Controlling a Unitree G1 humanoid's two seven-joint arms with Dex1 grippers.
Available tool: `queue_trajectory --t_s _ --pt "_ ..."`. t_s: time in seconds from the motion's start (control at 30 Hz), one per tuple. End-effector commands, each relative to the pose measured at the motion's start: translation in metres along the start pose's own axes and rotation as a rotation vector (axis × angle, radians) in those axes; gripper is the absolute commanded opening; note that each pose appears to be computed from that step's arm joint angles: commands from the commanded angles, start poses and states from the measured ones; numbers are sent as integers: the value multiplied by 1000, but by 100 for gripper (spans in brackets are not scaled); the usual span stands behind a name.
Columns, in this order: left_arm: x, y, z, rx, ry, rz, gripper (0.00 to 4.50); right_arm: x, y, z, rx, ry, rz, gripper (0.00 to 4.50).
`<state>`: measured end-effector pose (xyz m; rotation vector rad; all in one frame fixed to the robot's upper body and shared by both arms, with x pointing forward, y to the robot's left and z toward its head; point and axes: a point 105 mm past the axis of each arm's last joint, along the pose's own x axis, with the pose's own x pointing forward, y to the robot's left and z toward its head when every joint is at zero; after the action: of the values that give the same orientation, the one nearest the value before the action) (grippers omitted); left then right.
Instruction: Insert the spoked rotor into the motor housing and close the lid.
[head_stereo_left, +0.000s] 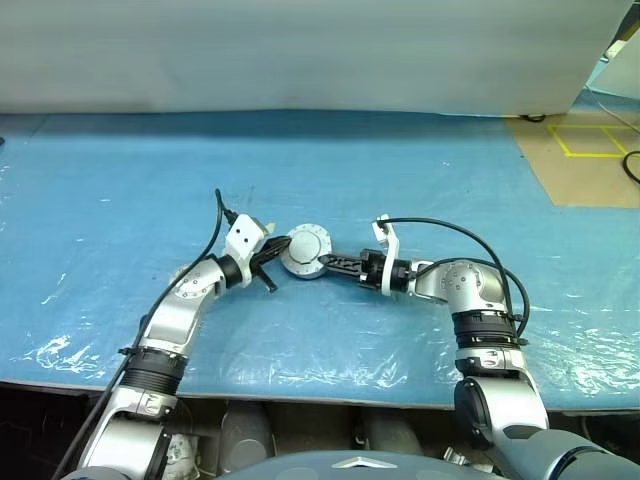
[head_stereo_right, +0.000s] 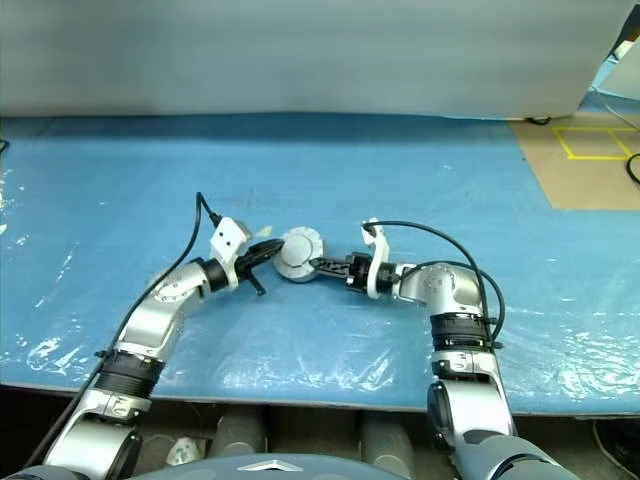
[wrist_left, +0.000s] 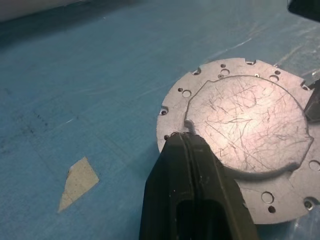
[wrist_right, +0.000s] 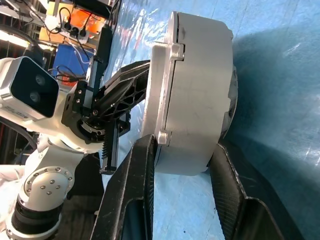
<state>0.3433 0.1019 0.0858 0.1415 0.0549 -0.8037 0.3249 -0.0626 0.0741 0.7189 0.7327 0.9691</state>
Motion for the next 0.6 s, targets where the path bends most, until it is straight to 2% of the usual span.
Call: queue_trajectory --t_s 0.03,0.3,0.6 --pt "0 5 8 -152 -91 68 0 10 15 -1 -25 -6 71 121" --pt "-27 56 38 -391 -335 326 0 10 27 19 -48 -109 140 121" --pt "-46 53 36 -544 -400 321 0 8 40 32 -30 -202 224 121"
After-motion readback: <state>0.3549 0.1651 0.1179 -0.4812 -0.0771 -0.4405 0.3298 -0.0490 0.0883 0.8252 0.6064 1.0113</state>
